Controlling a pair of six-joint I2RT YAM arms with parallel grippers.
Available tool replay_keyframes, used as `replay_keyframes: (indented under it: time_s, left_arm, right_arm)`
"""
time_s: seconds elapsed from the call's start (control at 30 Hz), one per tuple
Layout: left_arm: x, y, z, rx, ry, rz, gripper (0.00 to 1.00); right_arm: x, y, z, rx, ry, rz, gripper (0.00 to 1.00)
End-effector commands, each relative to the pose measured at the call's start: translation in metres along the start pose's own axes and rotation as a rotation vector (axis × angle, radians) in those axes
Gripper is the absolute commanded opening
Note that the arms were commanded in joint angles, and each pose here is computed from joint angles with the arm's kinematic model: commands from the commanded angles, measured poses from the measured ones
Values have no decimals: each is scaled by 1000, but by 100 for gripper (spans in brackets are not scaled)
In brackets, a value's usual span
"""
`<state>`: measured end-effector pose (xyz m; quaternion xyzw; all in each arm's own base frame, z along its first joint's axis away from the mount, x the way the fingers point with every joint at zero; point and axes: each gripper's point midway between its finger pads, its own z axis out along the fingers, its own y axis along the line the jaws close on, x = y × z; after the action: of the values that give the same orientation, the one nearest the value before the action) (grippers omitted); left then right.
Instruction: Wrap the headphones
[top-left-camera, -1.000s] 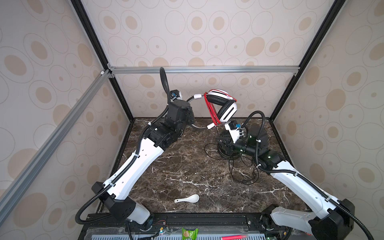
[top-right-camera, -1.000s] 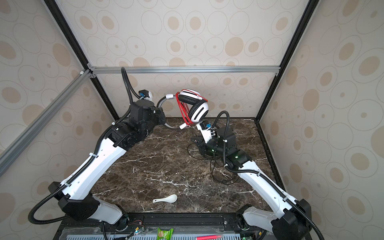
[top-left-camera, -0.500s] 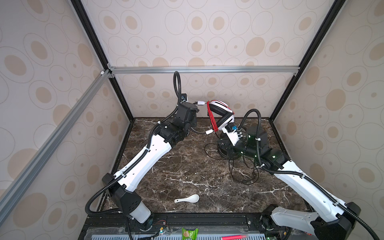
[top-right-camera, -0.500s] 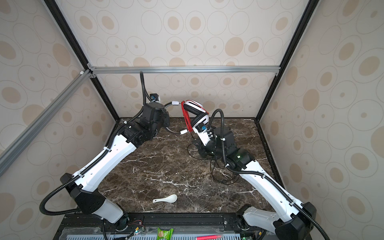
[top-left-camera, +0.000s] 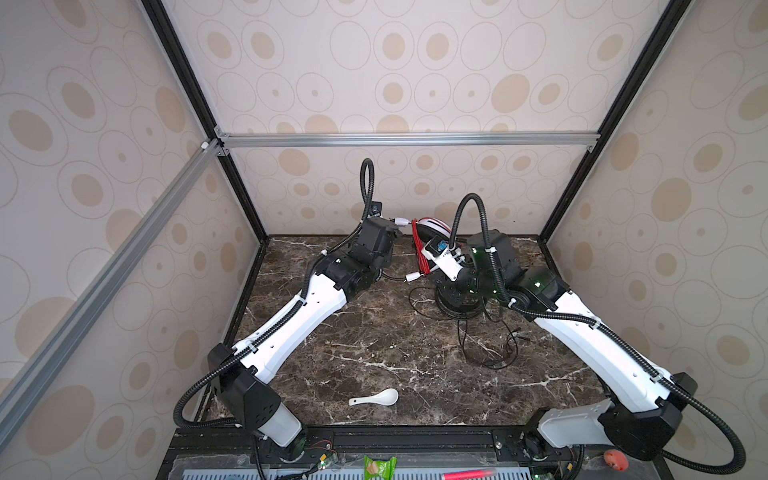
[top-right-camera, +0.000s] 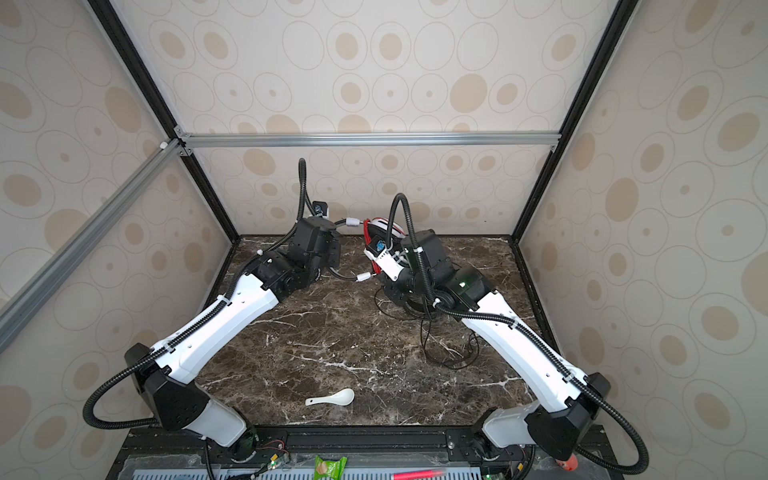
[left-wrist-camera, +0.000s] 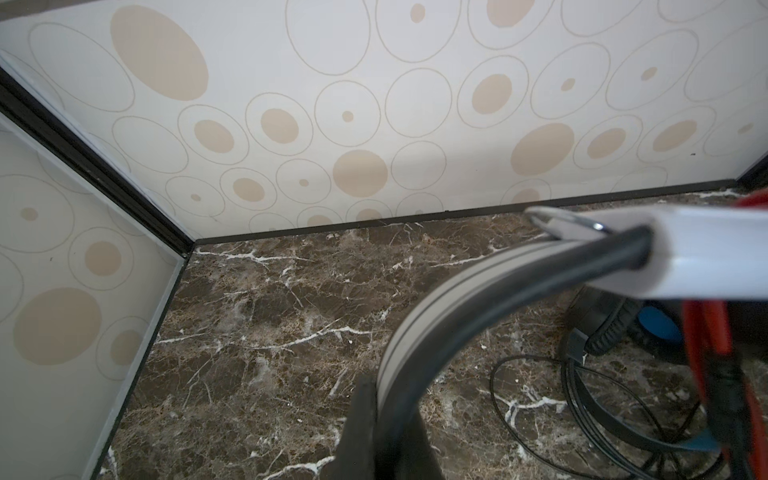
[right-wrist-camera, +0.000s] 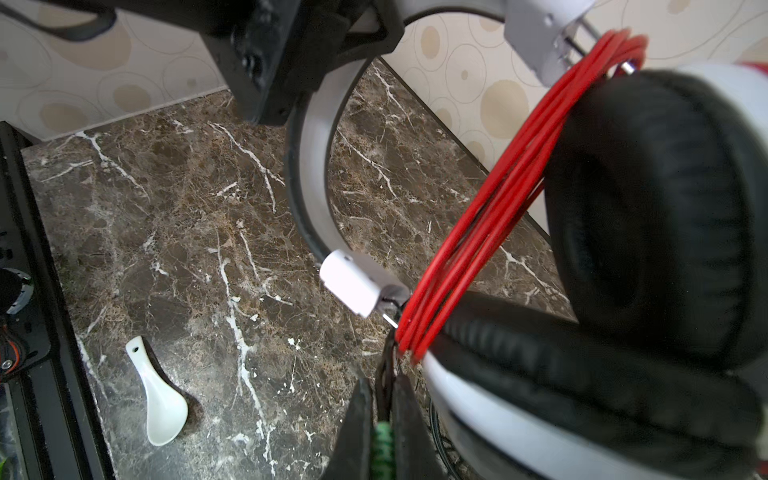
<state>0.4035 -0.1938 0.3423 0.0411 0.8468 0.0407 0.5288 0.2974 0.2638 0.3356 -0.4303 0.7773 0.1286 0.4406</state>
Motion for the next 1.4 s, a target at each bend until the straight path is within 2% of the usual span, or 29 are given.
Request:
replay_keyframes:
  time_s: [0.0, 0.33, 0.73, 1.1, 1.37]
  left_arm:
    - [-12, 9, -12, -18, -51, 58, 0]
    - [1, -12, -22, 96, -64, 170, 0]
    - [22, -44, -19, 247, -13, 201, 0]
    - [34, -69, -21, 397, 24, 176, 0]
    - [39, -64, -21, 434, 51, 134, 0]
  right_arm:
    - [-17, -7, -13, 39, -14, -30, 0]
    - [-14, -26, 23, 101, 109, 16, 0]
    - [-3, -44, 57, 181, 208, 32, 0]
    - [-7, -38, 58, 148, 176, 4, 5]
    - [-11, -30, 34, 142, 53, -29, 0]
